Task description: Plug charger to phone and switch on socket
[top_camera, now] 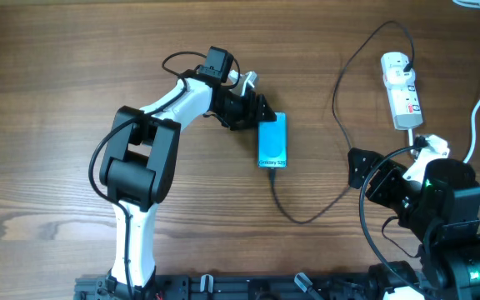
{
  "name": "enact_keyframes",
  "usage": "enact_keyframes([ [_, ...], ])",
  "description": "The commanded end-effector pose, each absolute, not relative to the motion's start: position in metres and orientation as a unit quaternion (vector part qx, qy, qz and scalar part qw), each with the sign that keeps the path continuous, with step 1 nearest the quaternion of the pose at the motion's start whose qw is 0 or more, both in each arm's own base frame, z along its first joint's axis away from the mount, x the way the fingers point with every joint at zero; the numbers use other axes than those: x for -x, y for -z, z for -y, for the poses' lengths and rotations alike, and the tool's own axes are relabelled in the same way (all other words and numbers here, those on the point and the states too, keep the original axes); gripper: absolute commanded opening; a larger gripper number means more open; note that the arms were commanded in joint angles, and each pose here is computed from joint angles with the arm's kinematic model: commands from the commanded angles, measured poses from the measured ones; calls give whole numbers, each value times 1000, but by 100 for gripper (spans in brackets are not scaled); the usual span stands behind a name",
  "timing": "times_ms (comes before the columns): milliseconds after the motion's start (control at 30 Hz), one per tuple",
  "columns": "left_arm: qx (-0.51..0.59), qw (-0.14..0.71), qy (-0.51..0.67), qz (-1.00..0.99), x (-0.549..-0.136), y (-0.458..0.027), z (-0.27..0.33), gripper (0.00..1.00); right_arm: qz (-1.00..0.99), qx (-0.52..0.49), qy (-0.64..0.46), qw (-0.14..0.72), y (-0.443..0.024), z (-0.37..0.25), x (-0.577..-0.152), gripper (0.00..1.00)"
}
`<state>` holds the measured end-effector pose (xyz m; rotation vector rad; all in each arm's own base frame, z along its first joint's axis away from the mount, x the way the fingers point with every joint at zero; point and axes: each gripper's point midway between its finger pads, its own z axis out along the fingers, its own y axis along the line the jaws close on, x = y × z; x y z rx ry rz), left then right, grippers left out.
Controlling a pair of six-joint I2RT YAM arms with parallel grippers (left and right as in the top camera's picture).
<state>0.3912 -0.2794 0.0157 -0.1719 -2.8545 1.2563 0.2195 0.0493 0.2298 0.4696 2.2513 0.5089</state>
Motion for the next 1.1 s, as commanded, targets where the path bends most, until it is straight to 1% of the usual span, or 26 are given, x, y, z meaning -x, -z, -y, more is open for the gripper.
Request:
enact_keyframes([
  [0, 7, -6, -323, 946, -403, 28, 252, 64, -879, -193, -192, 391, -233, -45, -221, 100],
  [133, 5, -11, -327, 945, -406, 26, 253, 63, -882, -196, -178, 390, -230, -40, -220, 99],
  [200, 6, -18, -328, 945, -409, 16, 248, 64, -882, -208, -157, 392, -228, -32, -219, 99],
  [233, 7, -26, -329, 944, -411, 5, 245, 66, -881, -214, -145, 397, -228, -27, -220, 99],
  [300, 19, -62, -336, 940, -419, -35, 236, 69, -875, -244, -133, 397, -226, -20, -222, 98],
  [333, 27, -75, -338, 938, -420, -51, 232, 69, -873, -256, -129, 395, -225, -17, -223, 94],
  [367, 32, -98, -335, 937, -420, -78, 224, 69, -870, -271, -128, 393, -223, -15, -224, 84],
  [433, 34, -141, -307, 941, -415, -123, 205, 70, -862, -307, -116, 387, -219, -8, -227, 57],
  [467, 29, -160, -284, 945, -409, -144, 194, 71, -860, -315, -111, 385, -217, -5, -228, 49],
  [500, 25, -175, -264, 948, -403, -159, 185, 72, -856, -331, -104, 383, -215, -2, -229, 38],
  [567, 33, -208, -222, 952, -379, -198, 165, 73, -844, -367, -90, 380, -211, 7, -232, 23],
  [633, 25, -254, -182, 950, -349, -243, 140, 73, -835, -393, -76, 378, -207, 13, -235, 5],
  [733, 7, -309, -135, 942, -306, -288, 105, 74, -829, -402, -66, 383, -206, 16, -248, 4],
  [767, 4, -322, -127, 938, -291, -299, 96, 76, -828, -405, -64, 383, -203, 17, -254, 4],
  [800, 1, -335, -122, 934, -272, -311, 88, 86, -825, -411, -61, 383, -201, 20, -262, 4],
  [933, -21, -372, -92, 923, -217, -332, 56, 98, -807, -456, -32, 373, -185, 50, -283, 4],
  [1000, -24, -381, -85, 920, -196, -336, 46, 100, -809, -456, -27, 370, -179, 63, -294, 5],
  [1067, -24, -379, -85, 921, -179, -335, 41, 100, -824, -423, -50, 374, -176, 68, -315, 4],
])
